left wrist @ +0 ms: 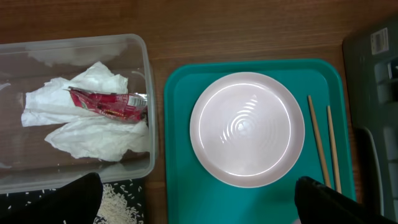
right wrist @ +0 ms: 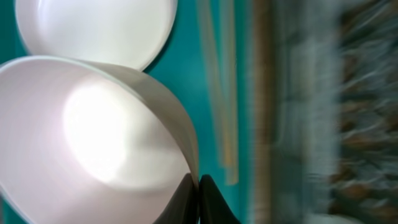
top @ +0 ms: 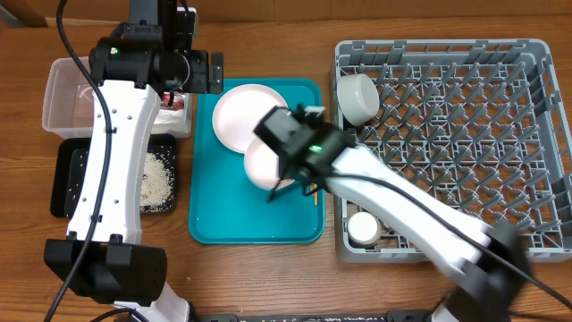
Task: Sort waste into correct bins and load items into the dishwasher
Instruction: 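Carry the pink bowl right and set it in the rack, then return right gripper to the tray and grasp the white plate edge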
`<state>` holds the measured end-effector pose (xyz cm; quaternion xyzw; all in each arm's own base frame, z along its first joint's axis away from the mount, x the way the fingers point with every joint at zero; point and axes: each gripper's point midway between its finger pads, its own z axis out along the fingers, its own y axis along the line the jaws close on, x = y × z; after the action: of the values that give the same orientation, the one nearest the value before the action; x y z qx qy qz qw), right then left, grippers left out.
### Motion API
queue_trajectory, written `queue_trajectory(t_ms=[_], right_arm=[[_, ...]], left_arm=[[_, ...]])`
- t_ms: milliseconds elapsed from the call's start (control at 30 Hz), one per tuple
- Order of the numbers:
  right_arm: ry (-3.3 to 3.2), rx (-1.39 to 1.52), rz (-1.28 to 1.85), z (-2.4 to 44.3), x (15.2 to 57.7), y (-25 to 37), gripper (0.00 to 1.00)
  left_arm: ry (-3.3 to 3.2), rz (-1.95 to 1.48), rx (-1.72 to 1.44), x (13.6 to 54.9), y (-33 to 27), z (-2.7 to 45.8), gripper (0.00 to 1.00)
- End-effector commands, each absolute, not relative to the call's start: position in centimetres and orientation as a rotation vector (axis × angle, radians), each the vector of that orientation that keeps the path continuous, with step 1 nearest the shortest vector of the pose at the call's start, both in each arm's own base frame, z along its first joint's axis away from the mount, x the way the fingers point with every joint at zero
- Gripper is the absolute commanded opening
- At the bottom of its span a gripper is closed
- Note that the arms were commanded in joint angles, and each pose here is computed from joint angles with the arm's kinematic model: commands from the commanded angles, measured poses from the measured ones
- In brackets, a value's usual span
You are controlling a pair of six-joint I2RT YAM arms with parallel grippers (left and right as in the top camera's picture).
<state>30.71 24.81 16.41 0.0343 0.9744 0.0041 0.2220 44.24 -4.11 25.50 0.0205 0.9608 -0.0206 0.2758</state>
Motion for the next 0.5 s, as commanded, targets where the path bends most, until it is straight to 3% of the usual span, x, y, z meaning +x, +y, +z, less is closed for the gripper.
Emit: queue_trajectory(t_ms=[0,100,267,467], right_arm=[[2.28,0.264,-0.299,26.1,32.2,16.6,0.04],[2.158,0.281,-0.565,28.5,31.1,11.7,0.04],[2.021,0.226,-0.857,28.0,31.2,8.0,0.04],[1.913,0.108,-1.066,23.4,32.3,6.5,0.04]], left_arm=[[2.553,-0.044,0.042,44.4,-3.9,26.6,1.0],[2.553,-0.044,0.042,44.4,-3.9,26.6,1.0],[2.553,-0.044,0.042,44.4,-3.9,26.6,1.0],[2.553,-0.044,0.042,44.4,-3.9,26.6,1.0]])
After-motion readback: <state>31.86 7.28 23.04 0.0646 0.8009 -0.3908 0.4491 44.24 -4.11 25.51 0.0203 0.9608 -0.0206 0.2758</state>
